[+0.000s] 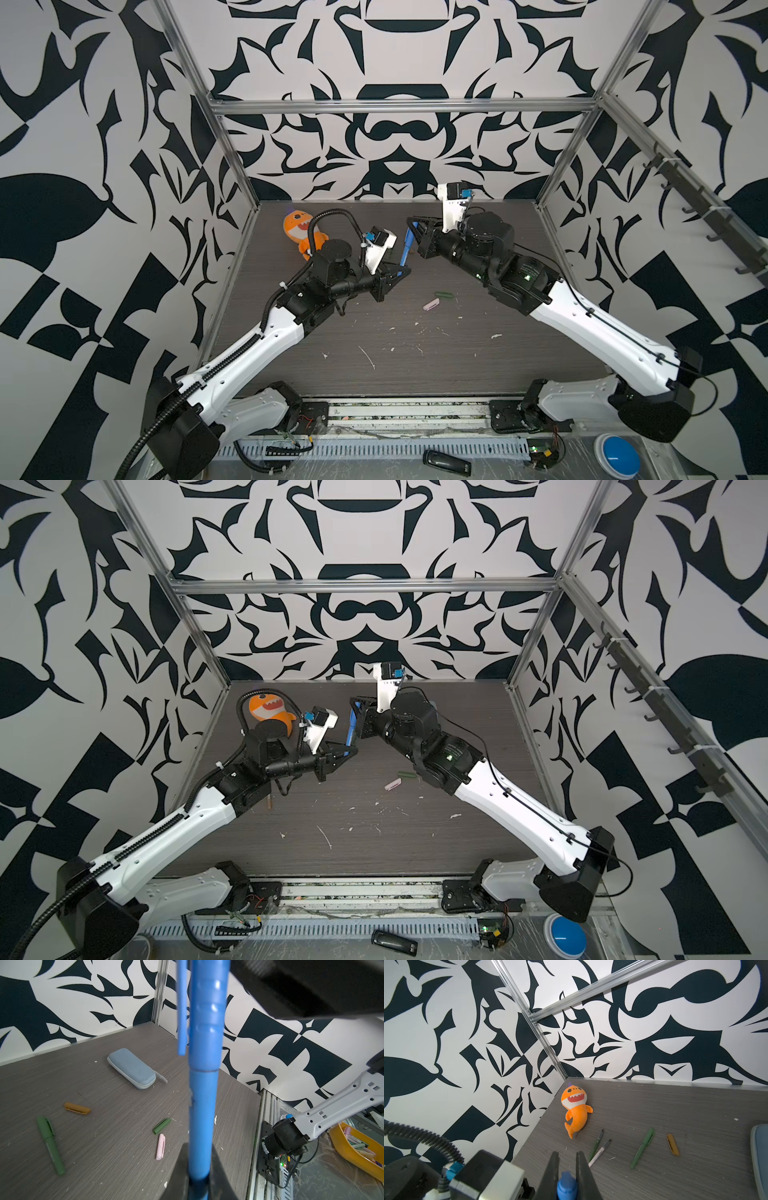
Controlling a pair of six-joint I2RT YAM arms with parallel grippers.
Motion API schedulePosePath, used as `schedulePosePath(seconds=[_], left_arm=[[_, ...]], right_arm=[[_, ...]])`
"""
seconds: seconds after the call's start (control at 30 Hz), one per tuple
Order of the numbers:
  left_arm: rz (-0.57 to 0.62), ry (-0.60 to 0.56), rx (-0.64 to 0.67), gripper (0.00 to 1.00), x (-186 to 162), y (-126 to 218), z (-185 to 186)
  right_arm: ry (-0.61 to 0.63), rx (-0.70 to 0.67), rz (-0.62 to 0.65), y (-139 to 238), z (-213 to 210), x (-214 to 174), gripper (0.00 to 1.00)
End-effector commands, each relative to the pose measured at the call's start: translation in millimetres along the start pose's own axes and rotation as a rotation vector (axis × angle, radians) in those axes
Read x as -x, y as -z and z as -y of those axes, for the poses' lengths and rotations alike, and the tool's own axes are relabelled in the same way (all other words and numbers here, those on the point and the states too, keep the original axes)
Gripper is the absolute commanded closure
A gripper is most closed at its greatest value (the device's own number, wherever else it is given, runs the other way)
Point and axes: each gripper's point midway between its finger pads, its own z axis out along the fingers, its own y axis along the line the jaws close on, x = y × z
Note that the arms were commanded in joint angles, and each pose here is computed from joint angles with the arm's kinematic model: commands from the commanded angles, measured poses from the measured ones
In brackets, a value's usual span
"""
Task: Insert the pens into the pen caps
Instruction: 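Open the right gripper and draw it back from the capped blue pen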
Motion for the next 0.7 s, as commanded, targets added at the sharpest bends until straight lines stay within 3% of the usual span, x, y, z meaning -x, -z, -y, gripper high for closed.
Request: schedulePosePath(seconds=[0.0, 0.5, 0.67], left_arm=[[0.41, -0.146, 0.052, 1.0, 132, 37, 17], [0.406, -0.141, 0.024, 1.0, 157, 19, 16], [0.308, -0.116, 0.006, 1.0, 129, 6, 11]], right_arm=[[0.043, -0.077, -0.413, 7, 34, -122, 1.0], [0.016, -0.067, -0.499, 18, 47, -161, 1.0], [0.007, -0.059, -0.443, 24, 43, -145, 0.98]])
